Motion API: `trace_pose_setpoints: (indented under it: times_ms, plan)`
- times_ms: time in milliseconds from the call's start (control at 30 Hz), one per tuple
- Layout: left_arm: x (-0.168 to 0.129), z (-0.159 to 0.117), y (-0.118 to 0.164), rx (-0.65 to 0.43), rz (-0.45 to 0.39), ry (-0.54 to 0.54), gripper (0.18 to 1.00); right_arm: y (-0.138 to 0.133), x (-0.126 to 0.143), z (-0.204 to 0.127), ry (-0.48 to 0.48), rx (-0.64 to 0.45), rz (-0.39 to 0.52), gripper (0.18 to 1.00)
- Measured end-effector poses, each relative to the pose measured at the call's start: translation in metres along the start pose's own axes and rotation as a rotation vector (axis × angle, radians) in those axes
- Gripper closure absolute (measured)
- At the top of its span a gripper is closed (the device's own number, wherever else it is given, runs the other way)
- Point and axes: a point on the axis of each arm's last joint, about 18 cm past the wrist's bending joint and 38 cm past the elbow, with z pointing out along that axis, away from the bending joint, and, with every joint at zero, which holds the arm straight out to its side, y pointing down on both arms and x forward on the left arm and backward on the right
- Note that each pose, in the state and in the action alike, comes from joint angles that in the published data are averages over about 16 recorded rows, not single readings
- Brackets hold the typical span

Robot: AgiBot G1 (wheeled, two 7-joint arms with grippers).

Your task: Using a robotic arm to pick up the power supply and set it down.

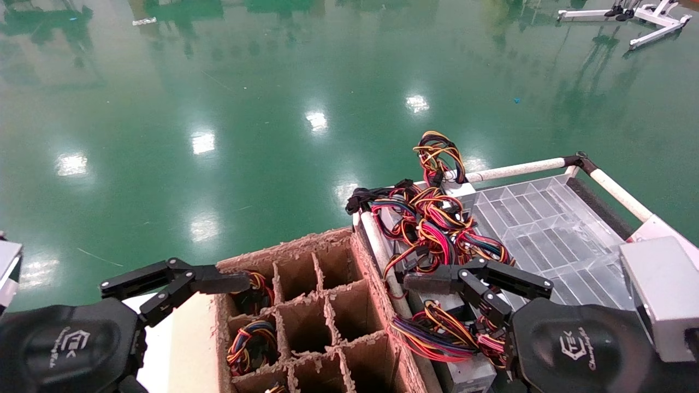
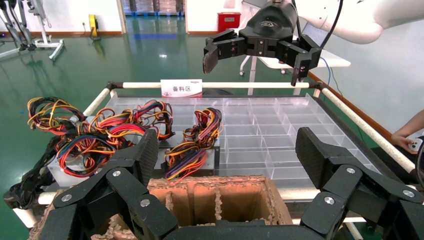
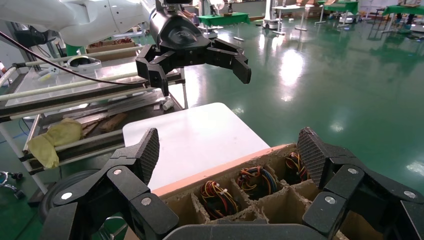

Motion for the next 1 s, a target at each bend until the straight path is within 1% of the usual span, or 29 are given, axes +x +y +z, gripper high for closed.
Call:
trace_pose_setpoints:
  times_ms: [1000]
  plan:
    - [0.0000, 0.0000, 0.0000, 0.000, 0.000, 0.000, 0.184, 0.0000, 0.0000, 0.0000, 0.000, 0.000, 0.000, 0.178]
